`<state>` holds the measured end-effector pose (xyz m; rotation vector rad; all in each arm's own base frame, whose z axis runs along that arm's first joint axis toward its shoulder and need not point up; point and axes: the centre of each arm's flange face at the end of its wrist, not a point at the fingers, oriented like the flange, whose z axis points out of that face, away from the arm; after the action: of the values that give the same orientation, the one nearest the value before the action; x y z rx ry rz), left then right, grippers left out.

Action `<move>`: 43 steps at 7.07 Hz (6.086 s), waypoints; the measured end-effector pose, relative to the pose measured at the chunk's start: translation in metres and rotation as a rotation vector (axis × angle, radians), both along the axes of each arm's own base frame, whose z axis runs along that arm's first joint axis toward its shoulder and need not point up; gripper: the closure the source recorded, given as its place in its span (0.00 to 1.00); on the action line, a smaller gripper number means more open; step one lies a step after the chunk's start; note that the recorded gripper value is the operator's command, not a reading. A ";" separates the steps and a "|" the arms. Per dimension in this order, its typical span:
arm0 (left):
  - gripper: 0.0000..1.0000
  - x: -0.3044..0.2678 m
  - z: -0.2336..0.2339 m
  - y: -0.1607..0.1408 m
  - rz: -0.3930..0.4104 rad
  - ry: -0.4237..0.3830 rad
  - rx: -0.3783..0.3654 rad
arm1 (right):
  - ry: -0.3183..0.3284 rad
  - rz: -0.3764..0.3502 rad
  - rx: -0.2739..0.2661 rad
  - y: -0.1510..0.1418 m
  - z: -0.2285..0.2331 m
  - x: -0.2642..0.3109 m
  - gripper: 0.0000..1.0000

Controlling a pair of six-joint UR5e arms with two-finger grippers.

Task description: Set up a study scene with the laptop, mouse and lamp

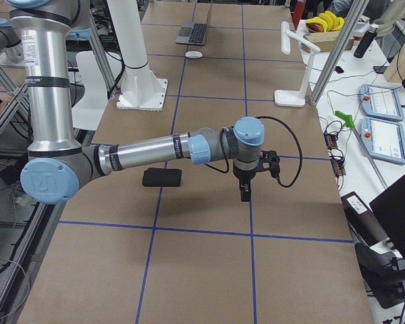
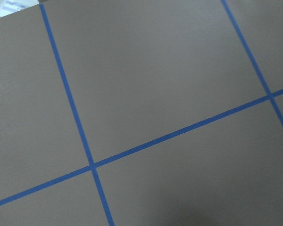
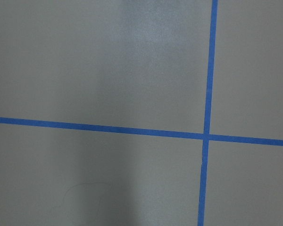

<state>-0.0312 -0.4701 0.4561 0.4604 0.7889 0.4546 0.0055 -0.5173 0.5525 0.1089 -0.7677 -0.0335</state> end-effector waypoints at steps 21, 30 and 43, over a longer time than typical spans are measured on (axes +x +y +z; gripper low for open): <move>0.00 0.070 0.100 0.085 0.531 -0.073 0.162 | 0.003 -0.034 -0.020 0.002 0.008 -0.021 0.00; 0.42 0.082 0.113 0.100 0.576 -0.069 0.128 | 0.002 -0.035 -0.019 0.002 0.007 -0.021 0.00; 0.73 0.089 0.099 0.081 0.627 -0.078 0.231 | 0.002 -0.038 -0.021 0.002 0.008 -0.023 0.00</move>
<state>0.0580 -0.3888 0.5551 0.3997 0.8016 1.1488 -0.0174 -0.5152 0.5602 0.0745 -0.7677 -0.0622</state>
